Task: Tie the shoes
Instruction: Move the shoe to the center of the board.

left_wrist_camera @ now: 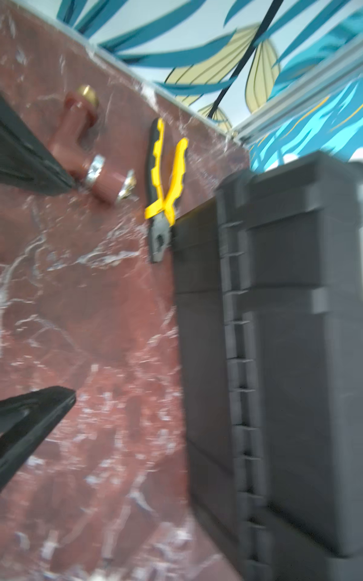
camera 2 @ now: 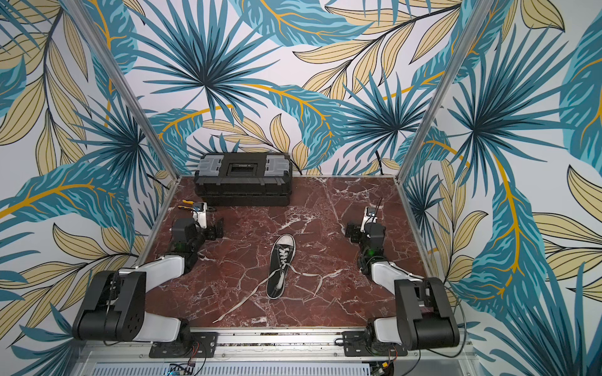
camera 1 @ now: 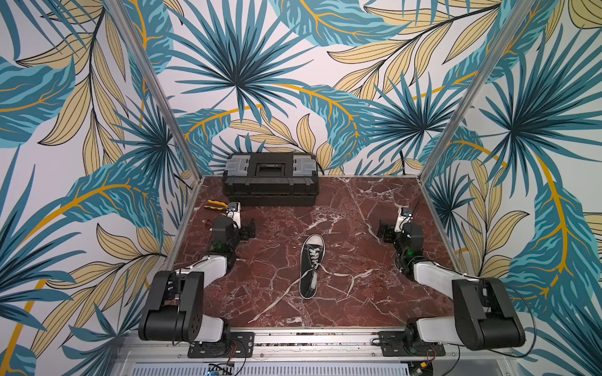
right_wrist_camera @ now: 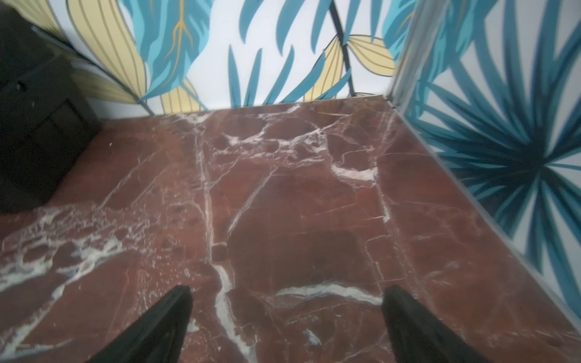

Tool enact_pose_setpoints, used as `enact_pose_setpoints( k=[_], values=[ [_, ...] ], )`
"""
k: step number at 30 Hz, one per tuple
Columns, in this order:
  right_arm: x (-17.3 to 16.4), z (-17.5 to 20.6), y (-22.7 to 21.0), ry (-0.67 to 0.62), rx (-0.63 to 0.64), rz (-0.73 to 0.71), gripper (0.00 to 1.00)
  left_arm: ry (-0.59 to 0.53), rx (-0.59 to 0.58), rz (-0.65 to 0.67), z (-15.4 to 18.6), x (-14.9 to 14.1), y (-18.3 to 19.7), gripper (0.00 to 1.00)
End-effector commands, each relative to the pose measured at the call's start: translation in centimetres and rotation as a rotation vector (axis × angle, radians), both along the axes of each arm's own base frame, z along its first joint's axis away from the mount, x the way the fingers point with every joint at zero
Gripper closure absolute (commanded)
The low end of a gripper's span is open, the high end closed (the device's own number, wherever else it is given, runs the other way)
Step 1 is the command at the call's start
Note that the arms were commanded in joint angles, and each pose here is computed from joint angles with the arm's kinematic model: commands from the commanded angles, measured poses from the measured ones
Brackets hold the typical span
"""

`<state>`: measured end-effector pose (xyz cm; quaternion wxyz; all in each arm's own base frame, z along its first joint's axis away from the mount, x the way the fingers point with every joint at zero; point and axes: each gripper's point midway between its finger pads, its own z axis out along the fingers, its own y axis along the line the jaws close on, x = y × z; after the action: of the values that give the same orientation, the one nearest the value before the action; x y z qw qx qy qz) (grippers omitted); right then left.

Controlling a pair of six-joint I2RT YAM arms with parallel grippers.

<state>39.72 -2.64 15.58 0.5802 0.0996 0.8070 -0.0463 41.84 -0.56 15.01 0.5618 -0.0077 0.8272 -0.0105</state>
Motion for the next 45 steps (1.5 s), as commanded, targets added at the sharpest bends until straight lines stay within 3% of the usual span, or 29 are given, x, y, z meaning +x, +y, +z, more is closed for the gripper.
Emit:
enact_pose_setpoints(
  k=[1,5,7,11,14,18,23,26,29,34,39,45],
  values=[
    [-1.8,1.0,-1.2,0.113,0.087,-0.11,0.01,0.146,-0.137,-0.002,0.1,-0.8,-0.9,0.0],
    [-3.6,1.7,3.8,0.253,0.3,0.086,0.02,0.191,-0.406,-0.22,1.2,-2.5,-7.1,0.0],
    [-5.5,1.1,7.2,0.375,0.383,0.203,0.05,0.251,-0.459,-0.284,0.9,-4.3,-10.2,0.0],
    [-10.2,-0.1,13.4,0.576,0.435,0.403,0.07,0.456,-0.413,-0.369,-1.5,-9.7,-15.4,0.02],
    [-13.0,-0.9,17.4,0.686,0.455,0.516,0.11,0.624,-0.352,-0.392,-3.8,-14.0,-17.3,0.03],
    [-15.0,-1.6,22.0,0.741,0.451,0.613,0.16,0.72,-0.326,-0.434,-5.4,-16.8,-18.4,0.03],
    [-15.6,-3.7,28.2,0.788,0.485,0.721,0.24,0.758,-0.422,-0.523,-6.2,-16.0,-21.2,0.04],
    [-15.4,-5.4,30.4,0.821,0.477,0.737,0.3,0.778,-0.492,-0.574,-6.9,-15.8,-23.0,0.05],
    [-14.4,-6.6,31.4,0.808,0.49,0.738,0.39,0.794,-0.483,-0.589,-7.7,-15.5,-23.8,0.05],
    [-13.7,-8.1,32.7,0.84,0.501,0.753,0.57,0.808,-0.502,-0.598,-8.8,-13.6,-25.5,0.16],
    [-13.0,-8.8,32.1,0.838,0.442,0.726,0.67,0.82,-0.506,-0.633,-9.6,-12.1,-28.0,0.29],
    [-10.5,-9.4,31.3,0.821,0.374,0.694,0.76,0.788,-0.512,-0.649,-9.6,-10.1,-29.4,0.29]
  ],
)
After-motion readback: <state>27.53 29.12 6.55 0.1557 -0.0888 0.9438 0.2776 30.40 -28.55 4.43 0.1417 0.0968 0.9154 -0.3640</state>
